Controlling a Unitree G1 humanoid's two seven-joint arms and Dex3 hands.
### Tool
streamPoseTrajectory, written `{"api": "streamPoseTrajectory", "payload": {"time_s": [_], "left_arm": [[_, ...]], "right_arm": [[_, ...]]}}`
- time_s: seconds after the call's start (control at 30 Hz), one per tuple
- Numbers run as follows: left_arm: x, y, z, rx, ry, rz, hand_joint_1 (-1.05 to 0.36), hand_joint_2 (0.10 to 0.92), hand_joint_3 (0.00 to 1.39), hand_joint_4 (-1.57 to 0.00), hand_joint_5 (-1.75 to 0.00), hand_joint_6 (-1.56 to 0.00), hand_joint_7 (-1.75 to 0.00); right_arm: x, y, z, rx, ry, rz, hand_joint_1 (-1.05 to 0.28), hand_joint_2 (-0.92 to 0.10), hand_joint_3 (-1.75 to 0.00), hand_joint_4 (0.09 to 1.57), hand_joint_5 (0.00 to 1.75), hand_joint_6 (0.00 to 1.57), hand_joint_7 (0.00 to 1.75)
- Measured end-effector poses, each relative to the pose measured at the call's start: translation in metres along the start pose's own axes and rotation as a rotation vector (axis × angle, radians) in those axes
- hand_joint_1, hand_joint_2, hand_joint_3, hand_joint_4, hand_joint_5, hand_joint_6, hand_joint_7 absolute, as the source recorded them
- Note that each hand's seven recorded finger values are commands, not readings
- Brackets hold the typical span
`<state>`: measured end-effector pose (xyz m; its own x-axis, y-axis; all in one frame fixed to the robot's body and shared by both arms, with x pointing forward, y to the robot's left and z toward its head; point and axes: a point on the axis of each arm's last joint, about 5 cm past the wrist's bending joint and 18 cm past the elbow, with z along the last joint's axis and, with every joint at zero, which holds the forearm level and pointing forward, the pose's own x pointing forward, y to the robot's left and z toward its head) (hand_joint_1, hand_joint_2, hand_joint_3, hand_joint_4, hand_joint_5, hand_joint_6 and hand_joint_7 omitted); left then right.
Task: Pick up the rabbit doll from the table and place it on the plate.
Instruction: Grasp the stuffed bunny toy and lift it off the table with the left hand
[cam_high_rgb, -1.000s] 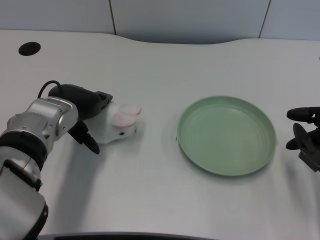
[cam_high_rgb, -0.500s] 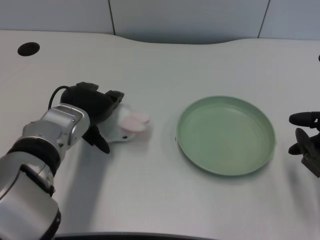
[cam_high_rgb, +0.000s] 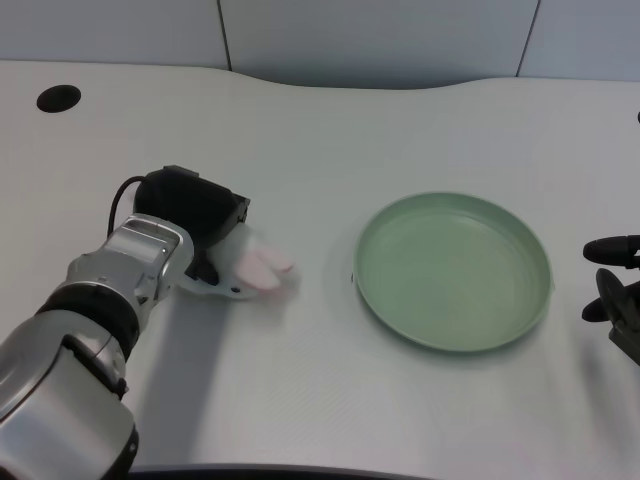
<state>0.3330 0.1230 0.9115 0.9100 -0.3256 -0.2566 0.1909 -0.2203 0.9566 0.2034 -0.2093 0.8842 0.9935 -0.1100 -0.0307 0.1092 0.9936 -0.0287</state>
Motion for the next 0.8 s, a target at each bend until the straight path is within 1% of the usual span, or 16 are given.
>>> {"api": "streamPoseTrajectory", "payload": {"time_s": [0.03,0.13,0.2,0.27,0.37,0.4,0.43,0.47,0.53,0.57,0.6,0.63,0.67,0.73,0.77,0.8], "left_arm": [[0.0000,-0.0001,0.0001,0.004,-0.002,0.009,-0.25,0.875,0.00,-0.62,-1.72,-0.74,-0.91],[-0.0002,-0.0004,0.0002,0.010,-0.014,0.023,-0.26,0.888,0.00,-0.70,-1.74,-0.94,-0.44],[-0.0005,-0.0002,-0.0006,0.002,-0.024,0.024,-0.26,0.898,0.00,-0.69,-1.69,-1.01,-0.27],[-0.0009,-0.0001,-0.0020,-0.008,-0.028,0.026,-0.26,0.905,0.00,-0.69,-1.69,-1.05,-0.21],[-0.0018,0.0000,-0.0049,-0.014,-0.029,0.038,-0.24,0.915,0.00,-0.68,-1.70,-1.08,-0.21],[-0.0019,0.0000,-0.0052,-0.017,-0.028,0.040,-0.24,0.919,0.03,-0.64,-1.72,-1.08,-0.24],[-0.0019,0.0000,-0.0054,-0.020,-0.028,0.040,-0.23,0.920,0.04,-0.63,-1.73,-1.03,-0.35],[-0.0019,0.0000,-0.0055,-0.023,-0.027,0.040,-0.23,0.920,0.04,-0.62,-1.74,-0.95,-0.52],[-0.0020,0.0007,-0.0061,-0.054,-0.028,0.048,-0.23,0.921,0.04,-0.66,-1.54,-0.85,-0.63],[-0.0021,0.0012,-0.0064,-0.071,-0.029,0.053,-0.23,0.921,0.04,-0.67,-1.51,-0.83,-0.64],[-0.0021,0.0016,-0.0066,-0.088,-0.031,0.058,-0.22,0.921,0.08,-0.64,-1.62,-0.72,-0.99],[-0.0021,0.0019,-0.0067,-0.097,-0.034,0.062,-0.21,0.921,0.11,-0.66,-1.69,-0.57,-1.44],[-0.0021,0.0024,-0.0067,-0.102,-0.038,0.067,-0.21,0.921,0.12,-0.67,-1.72,-0.52,-1.59],[-0.0018,0.0040,-0.0065,-0.114,-0.049,0.099,-0.18,0.915,0.11,-0.72,-1.74,-0.52,-1.71],[-0.0015,0.0055,-0.0064,-0.126,-0.053,0.122,-0.18,0.915,0.11,-0.74,-1.74,-0.52,-1.73],[-0.0010,0.0078,-0.0062,-0.140,-0.059,0.148,-0.17,0.918,0.11,-0.76,-1.74,-0.51,-1.74]], "right_arm": [[0.0000,0.0000,0.0000,0.000,0.000,0.002,-0.24,-0.92,-0.50,0.38,1.60,0.39,1.21],[0.0000,0.0001,0.0000,0.001,0.000,0.004,-0.24,-0.92,-0.50,0.37,1.59,0.39,1.20],[-0.0001,0.0004,0.0001,-0.001,-0.001,0.002,-0.24,-0.92,-0.49,0.38,1.59,0.39,1.20],[-0.0001,0.0005,0.0000,-0.006,0.000,-0.004,-0.24,-0.92,-0.48,0.38,1.58,0.39,1.20],[-0.0001,0.0007,0.0000,-0.005,-0.002,-0.004,-0.25,-0.92,-0.48,0.38,1.58,0.39,1.20],[-0.0001,0.0009,0.0000,-0.004,-0.002,-0.004,-0.25,-0.92,-0.48,0.38,1.57,0.39,1.20],[-0.0002,0.0011,-0.0001,-0.003,-0.002,-0.004,-0.25,-0.92,-0.48,0.38,1.57,0.39,1.20],[-0.0001,0.0014,-0.0001,-0.003,-0.002,-0.003,-0.26,-0.92,-0.48,0.38,1.57,0.39,1.20],[0.0001,0.0018,-0.0002,-0.002,-0.001,-0.002,-0.26,-0.92,-0.48,0.37,1.57,0.40,1.20],[0.0002,0.0020,-0.0002,-0.001,-0.001,-0.002,-0.26,-0.92,-0.48,0.37,1.57,0.40,1.20],[0.0004,0.0023,-0.0003,0.001,0.001,-0.003,-0.26,-0.92,-0.48,0.36,1.56,0.39,1.20],[0.0006,0.0026,-0.0005,0.003,0.002,-0.003,-0.26,-0.92,-0.48,0.36,1.56,0.39,1.20],[0.0009,0.0030,-0.0004,0.004,0.003,-0.004,-0.26,-0.92,-0.48,0.36,1.56,0.39,1.19],[0.0022,0.0038,-0.0003,0.006,0.002,-0.001,-0.25,-0.92,-0.48,0.37,1.58,0.39,1.20],[0.0030,0.0041,-0.0008,0.007,0.004,0.001,-0.25,-0.92,-0.48,0.37,1.58,0.40,1.20],[0.0039,0.0043,-0.0017,0.010,0.009,0.003,-0.25,-0.92,-0.48,0.38,1.58,0.40,1.20]]}}
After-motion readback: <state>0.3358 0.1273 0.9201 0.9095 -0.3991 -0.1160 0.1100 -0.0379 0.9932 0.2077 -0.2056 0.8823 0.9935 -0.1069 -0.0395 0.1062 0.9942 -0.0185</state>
